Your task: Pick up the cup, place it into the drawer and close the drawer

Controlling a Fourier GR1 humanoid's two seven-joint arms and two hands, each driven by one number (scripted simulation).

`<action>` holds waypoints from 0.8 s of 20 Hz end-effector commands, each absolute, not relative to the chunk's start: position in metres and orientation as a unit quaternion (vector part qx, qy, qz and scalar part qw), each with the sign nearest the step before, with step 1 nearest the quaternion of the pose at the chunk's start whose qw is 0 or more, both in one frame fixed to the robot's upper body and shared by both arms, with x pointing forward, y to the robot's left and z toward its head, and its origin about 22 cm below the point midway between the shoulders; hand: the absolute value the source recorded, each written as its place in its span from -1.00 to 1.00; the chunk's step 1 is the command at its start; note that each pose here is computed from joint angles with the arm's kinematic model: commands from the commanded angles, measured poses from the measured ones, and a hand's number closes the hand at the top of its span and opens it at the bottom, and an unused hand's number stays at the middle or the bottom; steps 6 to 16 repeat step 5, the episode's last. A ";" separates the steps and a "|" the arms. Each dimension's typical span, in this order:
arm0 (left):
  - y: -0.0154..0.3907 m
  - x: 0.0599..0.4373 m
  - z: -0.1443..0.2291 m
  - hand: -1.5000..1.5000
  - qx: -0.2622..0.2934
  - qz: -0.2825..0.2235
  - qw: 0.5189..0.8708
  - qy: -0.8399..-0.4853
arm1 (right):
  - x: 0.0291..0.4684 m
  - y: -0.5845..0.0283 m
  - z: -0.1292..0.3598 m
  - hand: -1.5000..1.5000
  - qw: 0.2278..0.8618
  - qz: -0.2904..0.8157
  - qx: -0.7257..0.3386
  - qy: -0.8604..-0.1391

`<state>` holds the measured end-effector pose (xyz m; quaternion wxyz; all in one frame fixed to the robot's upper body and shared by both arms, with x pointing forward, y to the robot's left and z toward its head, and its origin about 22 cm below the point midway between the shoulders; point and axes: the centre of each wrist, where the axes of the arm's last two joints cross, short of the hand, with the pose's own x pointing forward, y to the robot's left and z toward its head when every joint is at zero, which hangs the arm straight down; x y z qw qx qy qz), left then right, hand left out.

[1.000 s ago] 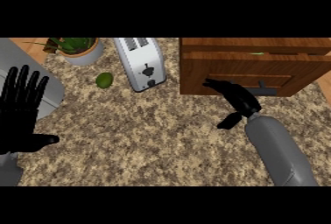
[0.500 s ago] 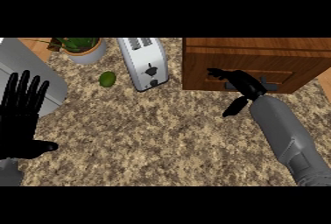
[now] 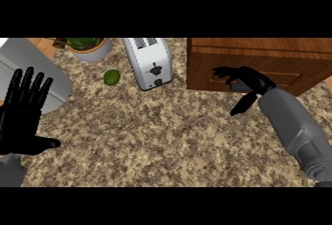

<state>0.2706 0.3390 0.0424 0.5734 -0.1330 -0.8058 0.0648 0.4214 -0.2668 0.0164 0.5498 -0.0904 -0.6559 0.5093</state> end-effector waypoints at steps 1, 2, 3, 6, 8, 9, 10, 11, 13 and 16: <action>0.333 0.275 0.039 -1.00 -0.128 0.062 0.571 -0.809 | 0.426 -0.289 0.030 -1.00 0.567 0.497 -0.168 -0.634; 0.334 0.273 0.043 -1.00 -0.143 0.055 0.573 -0.805 | 0.437 -0.290 0.055 -1.00 0.569 0.493 -0.172 -0.636; 0.329 0.272 0.033 -1.00 -0.137 0.059 0.574 -0.805 | 0.434 -0.290 0.047 -1.00 0.570 0.487 -0.173 -0.639; 0.329 0.276 0.041 -1.00 -0.134 0.061 0.571 -0.807 | 0.434 -0.277 0.040 -1.00 0.570 0.492 -0.173 -0.635; 0.329 0.276 0.041 -1.00 -0.134 0.061 0.571 -0.807 | 0.434 -0.277 0.040 -1.00 0.570 0.492 -0.173 -0.635; 0.329 0.276 0.041 -1.00 -0.134 0.061 0.571 -0.807 | 0.434 -0.277 0.040 -1.00 0.570 0.492 -0.173 -0.635; 0.329 0.276 0.041 -1.00 -0.134 0.061 0.571 -0.807 | 0.434 -0.277 0.040 -1.00 0.570 0.492 -0.173 -0.635; 0.329 0.276 0.041 -1.00 -0.134 0.061 0.571 -0.807 | 0.434 -0.277 0.040 -1.00 0.570 0.492 -0.173 -0.635; 0.329 0.276 0.041 -1.00 -0.134 0.061 0.571 -0.807 | 0.434 -0.277 0.040 -1.00 0.570 0.492 -0.173 -0.635; 0.329 0.276 0.041 -1.00 -0.134 0.061 0.571 -0.807 | 0.434 -0.277 0.040 -1.00 0.570 0.492 -0.173 -0.635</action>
